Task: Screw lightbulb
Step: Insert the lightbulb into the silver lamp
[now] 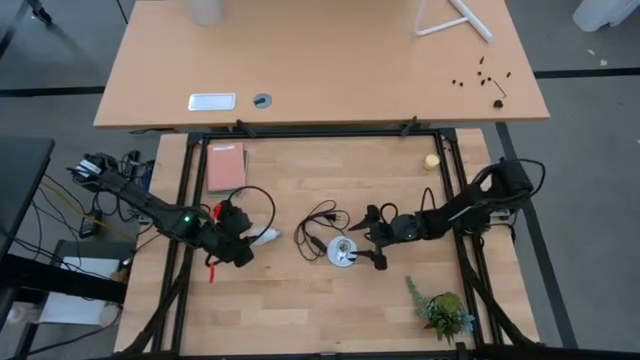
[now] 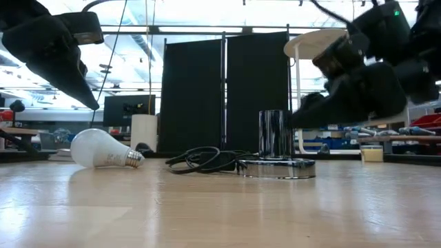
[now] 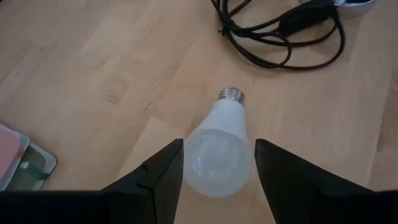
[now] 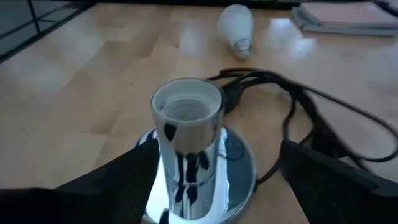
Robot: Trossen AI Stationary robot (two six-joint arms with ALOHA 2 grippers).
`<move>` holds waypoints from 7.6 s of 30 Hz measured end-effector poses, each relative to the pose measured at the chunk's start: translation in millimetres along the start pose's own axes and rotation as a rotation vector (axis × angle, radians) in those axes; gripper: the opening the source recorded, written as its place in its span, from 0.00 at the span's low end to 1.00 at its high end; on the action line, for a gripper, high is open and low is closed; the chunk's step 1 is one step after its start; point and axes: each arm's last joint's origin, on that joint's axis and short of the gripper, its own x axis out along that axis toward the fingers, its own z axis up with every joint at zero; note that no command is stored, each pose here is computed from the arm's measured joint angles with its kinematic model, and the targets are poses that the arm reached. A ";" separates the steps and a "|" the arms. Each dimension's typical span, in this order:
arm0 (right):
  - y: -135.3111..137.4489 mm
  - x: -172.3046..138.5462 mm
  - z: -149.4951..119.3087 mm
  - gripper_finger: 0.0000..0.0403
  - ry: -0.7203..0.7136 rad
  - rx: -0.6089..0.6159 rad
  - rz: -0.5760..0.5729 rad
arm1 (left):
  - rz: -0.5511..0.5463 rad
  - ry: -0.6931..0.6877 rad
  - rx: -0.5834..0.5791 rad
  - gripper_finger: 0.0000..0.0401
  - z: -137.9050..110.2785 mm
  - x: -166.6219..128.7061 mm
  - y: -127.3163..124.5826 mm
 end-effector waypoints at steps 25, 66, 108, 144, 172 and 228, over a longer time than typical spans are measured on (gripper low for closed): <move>6.4 39.8 -8.9 0.85 -0.050 -0.034 0.044 | 0.031 0.154 -0.046 0.52 -14.4 15.8 -9.7; -3.4 40.5 -13.7 0.85 0.001 0.100 0.005 | -0.166 -0.277 -0.197 0.50 -145.6 41.2 26.2; -13.3 41.5 -13.5 0.85 -0.001 0.122 -0.025 | -0.050 -0.418 -0.008 0.90 -91.2 61.3 19.0; -12.5 41.4 -13.7 0.82 0.001 0.142 -0.019 | -0.100 -0.376 0.083 0.89 -65.1 116.1 -5.5; -12.9 41.3 -12.4 0.76 -0.011 0.141 -0.021 | -0.145 -0.456 0.016 0.66 -36.4 119.2 -31.9; 8.7 -34.8 60.9 0.74 0.011 0.292 -0.107 | -0.279 -0.101 0.394 0.65 182.4 124.6 -93.4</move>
